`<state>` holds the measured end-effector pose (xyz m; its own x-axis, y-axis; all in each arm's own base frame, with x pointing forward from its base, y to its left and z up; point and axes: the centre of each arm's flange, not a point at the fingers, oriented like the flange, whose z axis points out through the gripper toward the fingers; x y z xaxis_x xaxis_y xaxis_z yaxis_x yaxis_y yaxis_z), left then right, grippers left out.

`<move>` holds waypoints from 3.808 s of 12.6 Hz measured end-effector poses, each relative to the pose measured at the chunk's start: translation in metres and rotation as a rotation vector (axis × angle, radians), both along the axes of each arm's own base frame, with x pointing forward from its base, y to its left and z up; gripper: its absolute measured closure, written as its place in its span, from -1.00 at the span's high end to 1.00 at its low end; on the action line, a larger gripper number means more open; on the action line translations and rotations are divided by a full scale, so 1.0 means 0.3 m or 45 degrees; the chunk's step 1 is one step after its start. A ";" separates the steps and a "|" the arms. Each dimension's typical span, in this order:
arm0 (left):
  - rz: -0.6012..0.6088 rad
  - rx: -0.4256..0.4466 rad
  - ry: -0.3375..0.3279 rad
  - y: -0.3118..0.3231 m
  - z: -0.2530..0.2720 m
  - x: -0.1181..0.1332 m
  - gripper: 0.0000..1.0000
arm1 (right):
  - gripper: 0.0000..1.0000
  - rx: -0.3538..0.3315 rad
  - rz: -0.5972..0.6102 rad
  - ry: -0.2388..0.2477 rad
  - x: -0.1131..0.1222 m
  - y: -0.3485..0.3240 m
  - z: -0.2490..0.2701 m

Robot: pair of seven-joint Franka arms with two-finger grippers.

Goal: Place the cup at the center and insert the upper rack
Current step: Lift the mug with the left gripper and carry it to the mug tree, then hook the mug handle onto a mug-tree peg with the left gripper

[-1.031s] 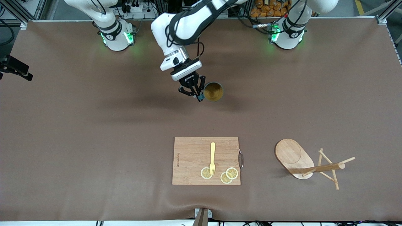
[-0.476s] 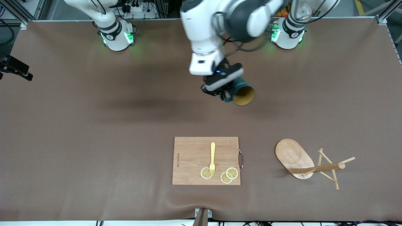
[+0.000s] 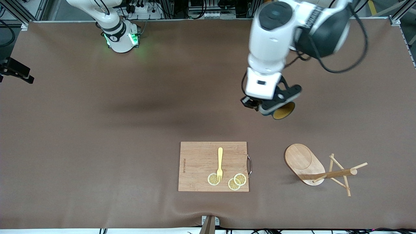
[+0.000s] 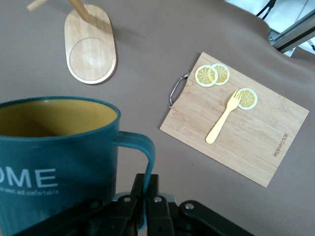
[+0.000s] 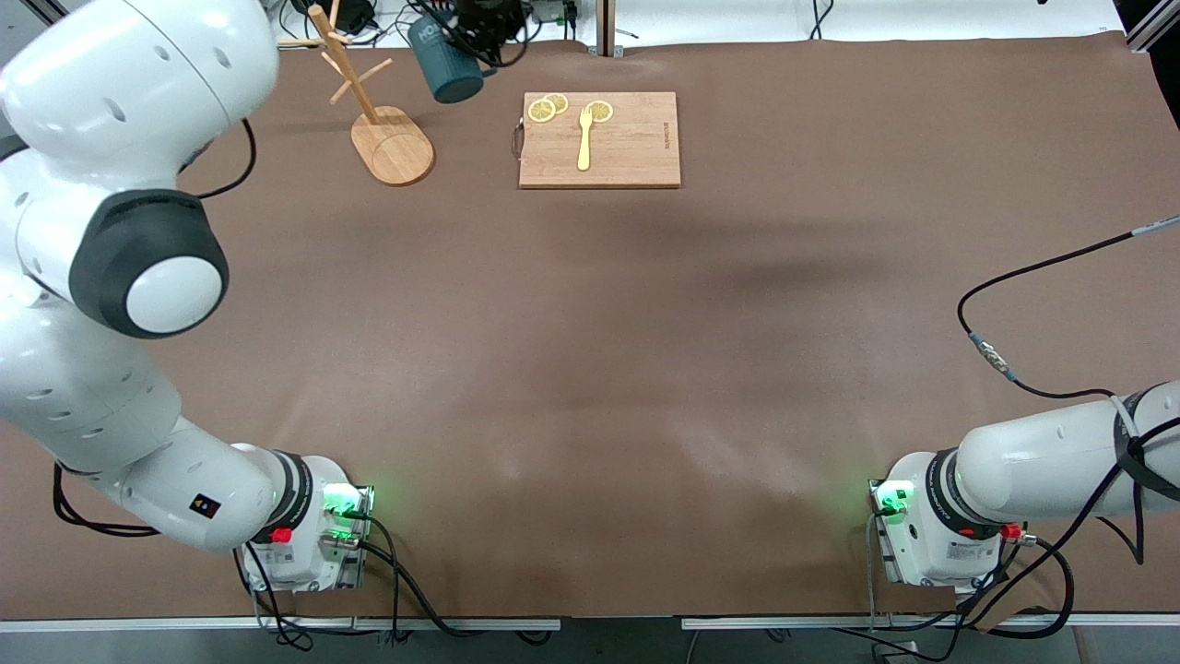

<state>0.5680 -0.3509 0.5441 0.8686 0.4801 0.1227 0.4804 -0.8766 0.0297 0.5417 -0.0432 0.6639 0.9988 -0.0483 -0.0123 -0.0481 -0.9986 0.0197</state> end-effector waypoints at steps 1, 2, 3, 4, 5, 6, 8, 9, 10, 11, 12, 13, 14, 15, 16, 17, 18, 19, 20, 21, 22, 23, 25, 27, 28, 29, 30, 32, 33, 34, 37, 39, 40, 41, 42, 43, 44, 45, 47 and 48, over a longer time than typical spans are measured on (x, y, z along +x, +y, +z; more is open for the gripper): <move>0.011 -0.045 0.030 0.058 0.000 0.034 -0.89 | 1.00 0.000 0.000 0.000 0.000 0.000 0.000; 0.032 -0.092 0.056 0.113 0.002 0.064 -0.89 | 1.00 0.000 0.000 0.000 0.000 0.000 0.000; 0.066 -0.150 0.084 0.165 0.005 0.091 -0.89 | 1.00 0.000 0.000 0.000 0.000 0.000 0.000; 0.105 -0.214 0.115 0.215 0.007 0.114 -0.89 | 1.00 0.000 0.000 0.000 0.000 0.000 0.000; 0.131 -0.281 0.144 0.269 0.009 0.139 -0.89 | 1.00 0.000 0.000 0.000 0.000 0.000 0.000; 0.154 -0.338 0.165 0.329 0.009 0.165 -0.89 | 1.00 0.000 0.001 0.000 0.000 0.001 0.000; 0.219 -0.448 0.198 0.445 0.010 0.209 -0.89 | 1.00 0.000 0.011 0.000 0.001 0.016 0.000; 0.257 -0.513 0.217 0.496 0.008 0.229 -0.89 | 1.00 0.000 0.021 0.000 0.002 0.030 0.001; 0.290 -0.584 0.229 0.556 0.005 0.253 -0.89 | 1.00 -0.001 0.029 0.000 0.003 0.041 0.001; 0.320 -0.643 0.236 0.623 -0.002 0.278 -0.89 | 1.00 -0.001 0.032 -0.001 0.003 0.045 0.001; 0.344 -0.685 0.240 0.675 -0.014 0.298 -0.89 | 1.00 -0.001 0.033 -0.001 0.003 0.046 0.001; 0.366 -0.725 0.241 0.713 -0.027 0.316 -0.89 | 1.00 -0.001 0.033 -0.001 0.003 0.046 0.001; 0.395 -0.774 0.241 0.746 -0.039 0.334 -0.89 | 1.00 -0.001 0.033 -0.001 0.003 0.046 0.001; 0.423 -0.837 0.246 0.780 -0.053 0.352 -0.89 | 1.00 -0.001 0.032 -0.001 0.003 0.046 0.001; 0.456 -0.909 0.249 0.819 -0.064 0.371 -0.89 | 1.00 -0.001 0.032 -0.001 0.003 0.046 0.001; 0.491 -0.981 0.249 0.862 -0.077 0.390 -0.89 | 1.00 -0.001 0.032 -0.001 0.003 0.046 0.001; 0.533 -1.048 0.257 0.904 -0.096 0.408 -0.89 | 1.00 -0.001 0.032 -0.001 0.003 0.046 0.001; 0.570 -1.100 0.267 0.934 -0.120 0.424 -0.89 | 1.00 -0.001 0.032 -0.001 0.003 0.046 0.001; 0.604 -1.146 0.277 0.951 -0.148 0.440 -0.89 | 1.00 -0.001 0.032 -0.001 0.003 0.045 0.001; 0.650 -1.195 0.293 0.960 -0.175 0.455 -0.89 | 1.00 -0.001 0.031 -0.001 0.003 0.044 0.001; 0.702 -1.237 0.309 0.968 -0.198 0.469 -0.89 | 1.00 -0.001 0.031 -0.001 0.003 0.044 0.001; 0.739 -1.260 0.323 0.974 -0.220 0.479 -0.89 | 1.00 -0.001 0.031 -0.001 0.003 0.044 0.001; 0.797 -1.268 0.344 0.990 -0.255 0.491 -0.89 | 1.00 -0.001 0.031 -0.001 0.003 0.044 0.001; 0.858 -1.269 0.367 1.030 -0.299 0.502 -0.89 | 1.00 -0.001 0.031 -0.001 0.003 0.044 0.001; 0.892 -1.270 0.379 1.056 -0.321 0.507 -0.89 | 1.00 -0.001 0.031 -0.001 0.003 0.043 0.001; 0.912 -1.271 0.383 1.080 -0.339 0.511 -0.89 | 1.00 -0.001 0.031 -0.001 0.003 0.043 0.001; 0.923 -1.271 0.386 1.096 -0.353 0.514 -0.89 | 1.00 -0.001 0.031 -0.001 0.003 0.043 0.001; 0.934 -1.271 0.389 1.103 -0.371 0.518 -0.89 | 1.00 -0.001 0.031 -0.001 0.003 0.043 0.001; 0.942 -1.272 0.381 1.106 -0.377 0.522 -0.89 | 1.00 -0.001 0.031 -0.001 0.003 0.043 0.001; 0.950 -1.273 0.373 1.111 -0.382 0.527 -0.89 | 1.00 -0.001 0.031 -0.001 0.003 0.043 0.001; 0.957 -1.278 0.351 1.130 -0.378 0.541 -0.89 | 1.00 -0.001 0.030 -0.001 0.003 0.043 0.001; 0.964 -1.280 0.344 1.150 -0.385 0.548 -0.89 | 1.00 -0.001 0.030 -0.001 0.003 0.043 0.001; 0.966 -1.280 0.341 1.165 -0.394 0.549 -0.89 | 1.00 -0.001 0.030 -0.001 0.003 0.043 0.001; 0.969 -1.284 0.337 1.183 -0.403 0.551 -0.89 | 1.00 -0.001 0.030 -0.001 0.003 0.043 0.001; 0.971 -1.297 0.332 1.204 -0.410 0.552 -0.89 | 1.00 -0.001 0.030 -0.001 0.003 0.043 0.001; 0.964 -1.319 0.321 1.225 -0.413 0.554 -0.89 | 1.00 -0.001 0.030 -0.001 0.003 0.043 0.001; 0.961 -1.347 0.311 1.244 -0.413 0.556 -0.89 | 1.00 -0.001 0.030 -0.001 0.003 0.043 0.001; 0.964 -1.369 0.305 1.257 -0.410 0.557 -0.89 | 1.00 -0.001 0.030 -0.001 0.003 0.043 0.001; 0.943 -1.380 0.293 1.263 -0.415 0.559 -0.89 | 1.00 -0.001 0.030 -0.001 0.003 0.042 0.001; 0.923 -1.392 0.286 1.264 -0.424 0.561 -0.89 | 1.00 -0.001 0.029 -0.001 0.003 0.042 0.001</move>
<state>0.7362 0.0284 0.4168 0.3265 0.5989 -0.7312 0.9125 0.0021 0.4091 0.5426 -0.0307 0.6643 0.9996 -0.0252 -0.0116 -0.0250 -0.9995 0.0207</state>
